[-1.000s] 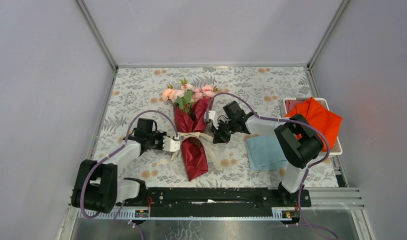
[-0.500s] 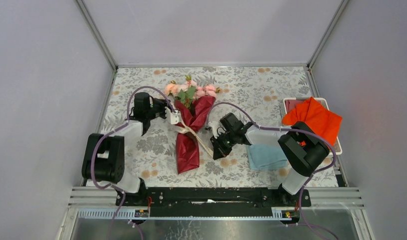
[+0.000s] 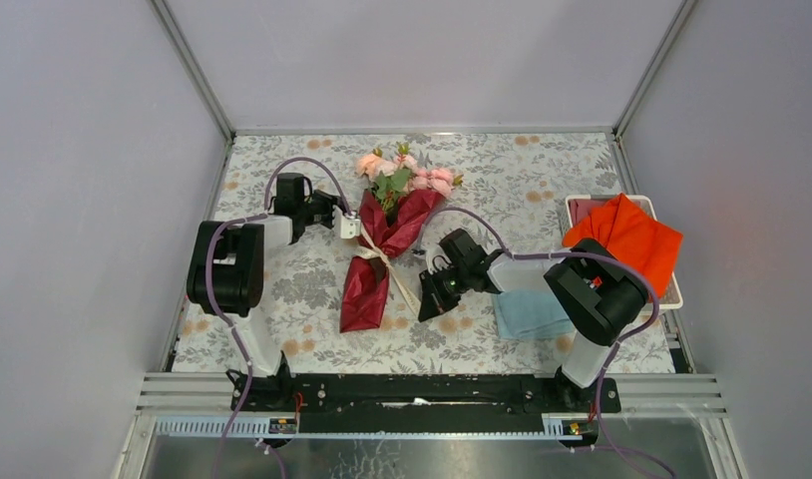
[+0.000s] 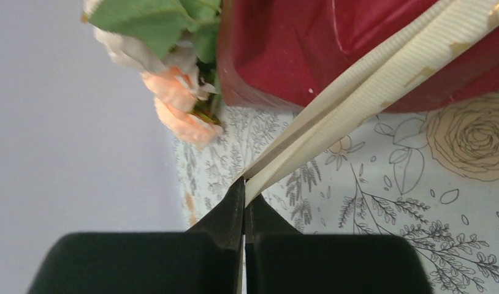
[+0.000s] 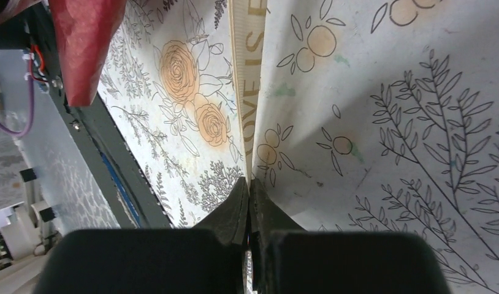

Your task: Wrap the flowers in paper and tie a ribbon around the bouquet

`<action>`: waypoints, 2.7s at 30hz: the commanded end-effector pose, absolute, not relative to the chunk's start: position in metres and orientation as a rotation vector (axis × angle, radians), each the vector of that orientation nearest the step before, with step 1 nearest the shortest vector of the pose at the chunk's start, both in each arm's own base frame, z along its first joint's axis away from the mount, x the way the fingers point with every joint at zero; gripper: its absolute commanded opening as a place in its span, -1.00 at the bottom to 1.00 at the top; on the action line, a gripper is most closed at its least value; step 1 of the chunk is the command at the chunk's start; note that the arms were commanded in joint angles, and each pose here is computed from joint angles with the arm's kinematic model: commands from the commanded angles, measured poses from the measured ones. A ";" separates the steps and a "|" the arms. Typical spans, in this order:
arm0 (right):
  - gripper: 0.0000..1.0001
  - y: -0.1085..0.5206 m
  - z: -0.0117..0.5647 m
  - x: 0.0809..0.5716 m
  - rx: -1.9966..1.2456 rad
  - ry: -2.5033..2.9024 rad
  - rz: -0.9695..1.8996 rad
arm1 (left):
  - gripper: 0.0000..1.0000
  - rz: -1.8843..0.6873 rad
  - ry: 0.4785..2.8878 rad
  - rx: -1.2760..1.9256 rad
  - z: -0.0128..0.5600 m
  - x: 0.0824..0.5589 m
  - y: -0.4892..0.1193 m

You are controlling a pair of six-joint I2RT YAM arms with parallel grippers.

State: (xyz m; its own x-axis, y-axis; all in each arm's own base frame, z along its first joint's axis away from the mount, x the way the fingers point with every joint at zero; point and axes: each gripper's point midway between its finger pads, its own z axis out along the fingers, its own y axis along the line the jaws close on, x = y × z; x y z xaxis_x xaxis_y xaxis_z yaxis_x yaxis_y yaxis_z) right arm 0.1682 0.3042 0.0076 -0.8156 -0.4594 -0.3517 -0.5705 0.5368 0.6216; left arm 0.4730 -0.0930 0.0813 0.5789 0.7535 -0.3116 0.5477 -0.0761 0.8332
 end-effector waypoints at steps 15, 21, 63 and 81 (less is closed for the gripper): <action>-0.96 0.269 -0.007 0.146 -0.893 2.846 0.975 | -1.00 0.339 1.107 1.782 0.081 0.465 -0.066; -0.84 0.299 0.050 0.206 -1.006 2.502 0.900 | -1.00 0.227 1.132 1.799 0.074 0.393 -0.094; -1.00 0.223 0.074 0.399 -0.696 2.345 0.455 | -1.00 0.224 1.528 1.780 0.012 0.263 -0.040; -1.00 0.237 0.067 0.376 -0.755 2.358 0.583 | -0.16 0.340 1.457 1.784 0.053 0.286 -0.027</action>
State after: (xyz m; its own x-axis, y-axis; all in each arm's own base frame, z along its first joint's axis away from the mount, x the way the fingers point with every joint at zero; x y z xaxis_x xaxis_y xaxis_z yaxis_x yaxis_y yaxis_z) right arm 0.3685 0.2229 0.0429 -0.7077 -0.3916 -0.5880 -0.5974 0.7761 0.2021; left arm 0.2725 -0.0400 0.0245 0.3333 0.8990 -0.2843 0.7158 -0.0450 0.6968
